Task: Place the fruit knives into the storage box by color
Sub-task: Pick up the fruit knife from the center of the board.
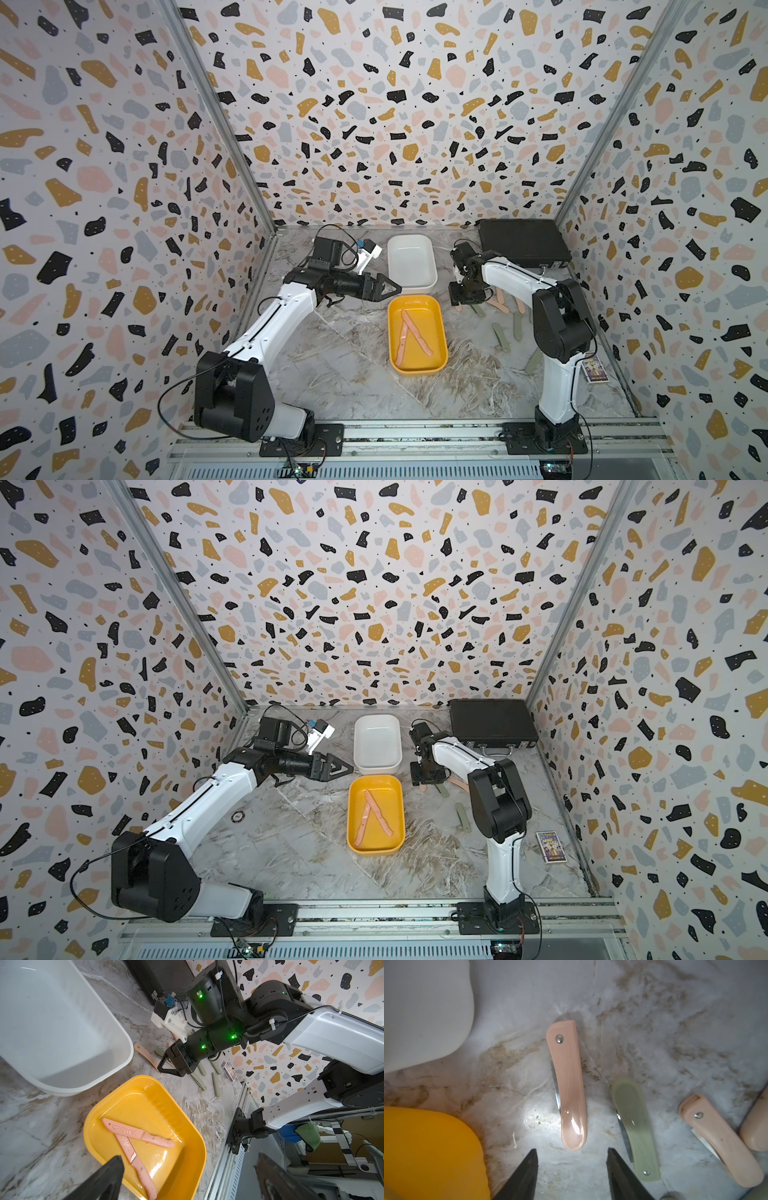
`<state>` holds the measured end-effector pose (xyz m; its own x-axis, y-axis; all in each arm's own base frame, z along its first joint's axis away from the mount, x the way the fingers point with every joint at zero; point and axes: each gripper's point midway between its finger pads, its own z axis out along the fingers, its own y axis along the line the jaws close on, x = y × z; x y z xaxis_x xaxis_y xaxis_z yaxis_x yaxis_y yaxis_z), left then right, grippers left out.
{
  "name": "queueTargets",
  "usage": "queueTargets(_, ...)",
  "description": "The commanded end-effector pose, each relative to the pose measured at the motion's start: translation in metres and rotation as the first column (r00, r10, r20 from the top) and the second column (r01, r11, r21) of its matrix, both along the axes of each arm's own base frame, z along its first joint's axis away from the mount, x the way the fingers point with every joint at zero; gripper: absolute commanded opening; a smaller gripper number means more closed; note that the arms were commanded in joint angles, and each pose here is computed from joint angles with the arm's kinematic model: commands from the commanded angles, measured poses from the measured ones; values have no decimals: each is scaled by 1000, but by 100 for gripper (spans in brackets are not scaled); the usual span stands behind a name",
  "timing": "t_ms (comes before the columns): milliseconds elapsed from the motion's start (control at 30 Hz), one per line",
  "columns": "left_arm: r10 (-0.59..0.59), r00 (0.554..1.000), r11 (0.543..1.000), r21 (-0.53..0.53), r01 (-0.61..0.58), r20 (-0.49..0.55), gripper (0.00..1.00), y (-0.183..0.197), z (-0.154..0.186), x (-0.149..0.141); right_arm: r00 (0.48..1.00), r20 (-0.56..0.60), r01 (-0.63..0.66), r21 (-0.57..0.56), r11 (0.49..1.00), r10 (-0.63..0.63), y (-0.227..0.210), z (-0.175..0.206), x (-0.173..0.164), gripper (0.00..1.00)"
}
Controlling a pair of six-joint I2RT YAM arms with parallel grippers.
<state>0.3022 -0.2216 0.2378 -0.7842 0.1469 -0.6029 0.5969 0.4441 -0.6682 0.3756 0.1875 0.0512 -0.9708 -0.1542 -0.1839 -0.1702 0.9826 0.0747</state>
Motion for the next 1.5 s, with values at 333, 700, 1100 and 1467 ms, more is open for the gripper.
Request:
queueTargets(333,-6,1000,1000,18,5,20,99,2,-8,4,999,-32,-8,2,1000,8,4,-8,5,48)
queueTargets(700,21,1000,1000,19,-22,17,99,10,-8,10,999,-45,-22,-80,997,19,-8,-19,7,43)
queueTargets(1100,36,999,999,16,-36,10,99,14,-8,13,998,-65,-31,-109,994,24,-11,-30,5,36)
queueTargets(1467,48,999,999,22,-48,8,99,19,-8,17,996,-79,-42,-81,996,36,-7,-34,1,21)
